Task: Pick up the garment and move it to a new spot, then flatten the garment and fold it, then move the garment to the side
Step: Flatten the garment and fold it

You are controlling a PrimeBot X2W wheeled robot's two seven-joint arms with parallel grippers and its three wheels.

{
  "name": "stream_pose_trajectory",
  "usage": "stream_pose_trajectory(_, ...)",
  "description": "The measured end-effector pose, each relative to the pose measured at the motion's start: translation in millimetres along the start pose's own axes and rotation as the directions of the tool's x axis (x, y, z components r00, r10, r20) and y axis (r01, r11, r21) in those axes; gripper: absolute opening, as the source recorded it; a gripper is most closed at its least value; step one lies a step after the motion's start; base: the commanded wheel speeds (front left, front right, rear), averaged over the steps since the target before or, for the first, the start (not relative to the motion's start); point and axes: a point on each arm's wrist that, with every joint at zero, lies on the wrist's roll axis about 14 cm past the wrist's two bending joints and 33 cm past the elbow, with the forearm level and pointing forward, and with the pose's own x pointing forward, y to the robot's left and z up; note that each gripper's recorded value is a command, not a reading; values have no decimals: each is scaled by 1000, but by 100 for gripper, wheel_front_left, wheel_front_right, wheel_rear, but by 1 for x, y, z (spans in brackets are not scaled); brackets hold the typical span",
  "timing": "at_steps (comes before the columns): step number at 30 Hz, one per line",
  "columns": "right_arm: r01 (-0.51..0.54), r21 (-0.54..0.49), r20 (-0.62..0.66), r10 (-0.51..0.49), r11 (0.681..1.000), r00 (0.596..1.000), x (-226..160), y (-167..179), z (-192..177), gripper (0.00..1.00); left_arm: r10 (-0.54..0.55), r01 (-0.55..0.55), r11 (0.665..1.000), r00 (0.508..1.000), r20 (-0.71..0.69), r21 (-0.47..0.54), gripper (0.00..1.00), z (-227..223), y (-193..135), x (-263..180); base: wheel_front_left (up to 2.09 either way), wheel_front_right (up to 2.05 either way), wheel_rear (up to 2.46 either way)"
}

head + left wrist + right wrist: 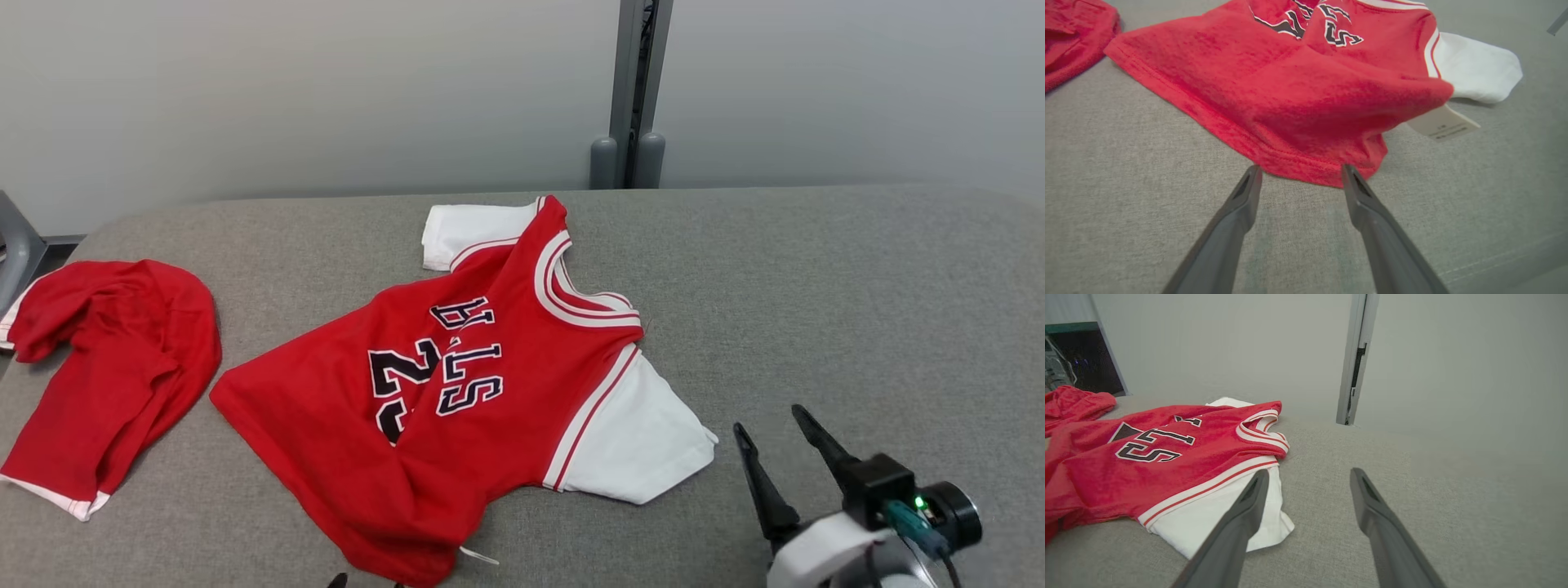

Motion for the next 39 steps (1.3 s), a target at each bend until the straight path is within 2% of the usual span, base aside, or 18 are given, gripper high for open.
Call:
stream_pose_trajectory(6, -148, -60, -209, 132, 987, 969, 40, 29, -35, 100, -97, 97, 995, 989, -115, -8, 100, -7, -28, 16, 0, 0, 0)
stream_pose_trajectory(9, -185, -59, -322, 157, 981, 934, 48, 35, -61, 100, -136, 135, 991, 980, -145, -16, 100, -9, -40, 23, 0, 0, 0)
stream_pose_trajectory(13, -211, -42, -402, 177, 977, 899, 57, 39, -82, 100, -149, 147, 989, 972, -180, -26, 100, -15, -42, 30, 0, 0, 0)
stream_pose_trajectory(17, -221, -21, -435, 191, 975, 880, 59, 43, -96, 100, -150, 148, 989, 966, -209, -27, 100, -22, -39, 33, 0, 0, 0)
stream_pose_trajectory(25, -225, -15, -434, 196, 974, 879, 61, 43, -100, 100, -195, 192, 981, 965, -172, -36, 100, -7, -55, 36, 0, 0, 0)
stream_pose_trajectory(29, -235, -18, -436, 203, 972, 877, 66, 44, -101, 100, -160, 157, 987, 964, -214, -31, 100, -17, -46, 38, 0, 0, 0)
stream_pose_trajectory(30, -238, -14, -441, 207, 971, 873, 66, 45, -103, 100, -159, 156, 987, 961, -225, -30, 95, -20, -45, 39, 0, 0, 0)
stream_pose_trajectory(32, -252, -10, -454, 220, 968, 864, 67, 49, -106, 100, -160, 157, 987, 959, -235, -32, 0, -24, -45, 43, 0, 0, 0)
stream_pose_trajectory(33, -259, -5, -463, 227, 966, 857, 67, 52, -108, 84, -159, 157, 987, 958, -238, -26, 0, -25, -43, 45, 0, 0, 0)
stream_pose_trajectory(34, -267, 3, -470, 238, 964, 850, 67, 55, -109, 19, -155, 154, 988, 959, -237, -23, 0, -26, -41, 47, 0, 0, 0)
stream_pose_trajectory(35, -271, 18, -473, 248, 962, 846, 67, 59, -111, 0, -149, 147, 989, 960, -236, -25, 0, -26, -38, 49, 0, 0, 0)
stream_pose_trajectory(39, -261, 123, -444, 288, 957, 848, 70, 74, -105, 0, -129, 123, 992, 964, -233, -41, 0, -26, -30, 51, 0, 0, 0)
